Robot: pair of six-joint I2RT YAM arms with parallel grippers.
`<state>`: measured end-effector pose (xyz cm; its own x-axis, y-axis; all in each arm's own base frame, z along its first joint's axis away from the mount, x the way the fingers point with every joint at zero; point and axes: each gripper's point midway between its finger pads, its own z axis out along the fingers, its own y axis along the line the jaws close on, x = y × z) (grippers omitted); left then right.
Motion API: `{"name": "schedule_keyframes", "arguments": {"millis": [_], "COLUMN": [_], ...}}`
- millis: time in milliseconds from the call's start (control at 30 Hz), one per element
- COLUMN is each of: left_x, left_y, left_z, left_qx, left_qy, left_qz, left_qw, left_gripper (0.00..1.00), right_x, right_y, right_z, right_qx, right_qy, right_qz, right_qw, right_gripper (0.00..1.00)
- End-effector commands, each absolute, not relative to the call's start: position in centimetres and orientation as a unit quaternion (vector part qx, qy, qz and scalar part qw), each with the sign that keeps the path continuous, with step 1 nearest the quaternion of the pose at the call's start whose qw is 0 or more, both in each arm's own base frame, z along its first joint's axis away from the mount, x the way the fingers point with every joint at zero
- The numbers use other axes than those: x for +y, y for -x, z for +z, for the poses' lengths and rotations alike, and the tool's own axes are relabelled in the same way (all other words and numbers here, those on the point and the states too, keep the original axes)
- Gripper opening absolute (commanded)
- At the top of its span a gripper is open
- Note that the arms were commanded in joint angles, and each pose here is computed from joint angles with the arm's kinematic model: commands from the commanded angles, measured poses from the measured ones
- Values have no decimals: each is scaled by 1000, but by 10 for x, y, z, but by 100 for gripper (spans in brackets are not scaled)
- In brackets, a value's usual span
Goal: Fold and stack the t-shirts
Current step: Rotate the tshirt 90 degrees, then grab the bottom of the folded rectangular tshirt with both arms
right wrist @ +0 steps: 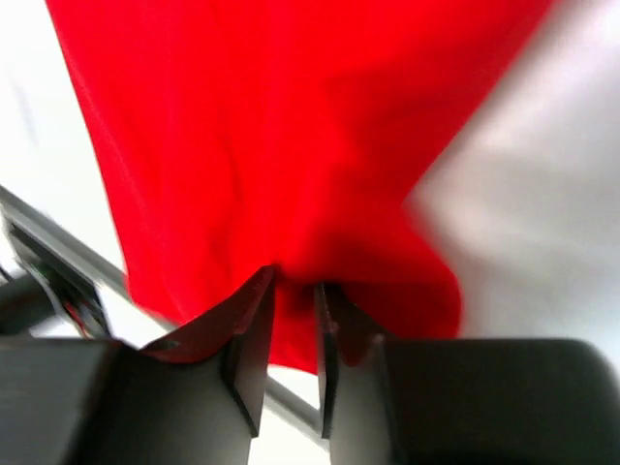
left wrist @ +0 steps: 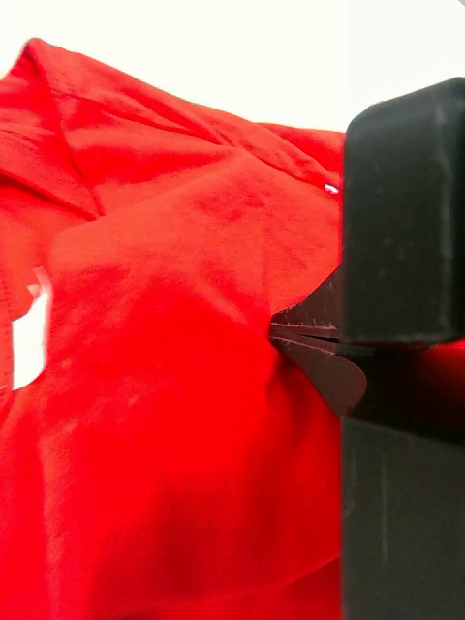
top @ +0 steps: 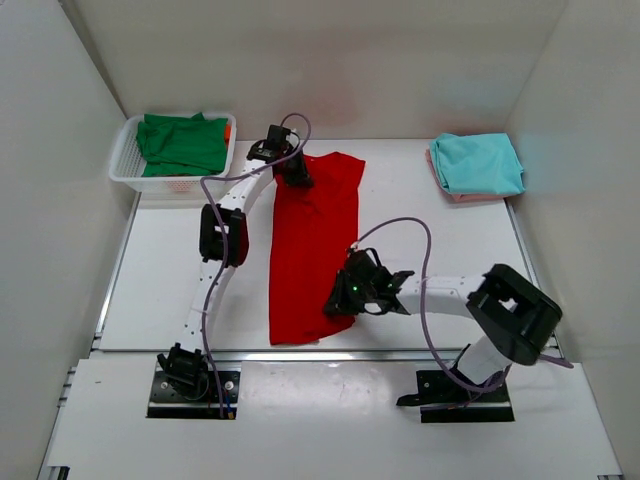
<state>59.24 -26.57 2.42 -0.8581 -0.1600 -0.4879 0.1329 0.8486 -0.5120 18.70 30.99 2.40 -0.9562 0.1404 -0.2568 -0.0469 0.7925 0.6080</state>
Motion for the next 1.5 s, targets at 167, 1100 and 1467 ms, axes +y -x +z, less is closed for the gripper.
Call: {"name": "schedule_keyframes", "arguments": {"millis": [167, 1100, 1467], "left_x": [-273, -154, -167], "left_y": [-614, -151, -127], "left_z": [219, 38, 17], "left_qx": [820, 939, 953], "left_qy": [-21, 46, 15], "left_qz": [-403, -255, -244], "left_qw": [405, 227, 181], "left_gripper": [7, 48, 55], "right_x": [277, 241, 255], "right_y": [-169, -116, -115], "right_z": [42, 25, 16], "right_qx": [915, 935, 942], "right_qy": [41, -18, -6], "right_qz": [327, 305, 295], "right_qw": [232, 178, 159], "right_gripper": [11, 52, 40]}}
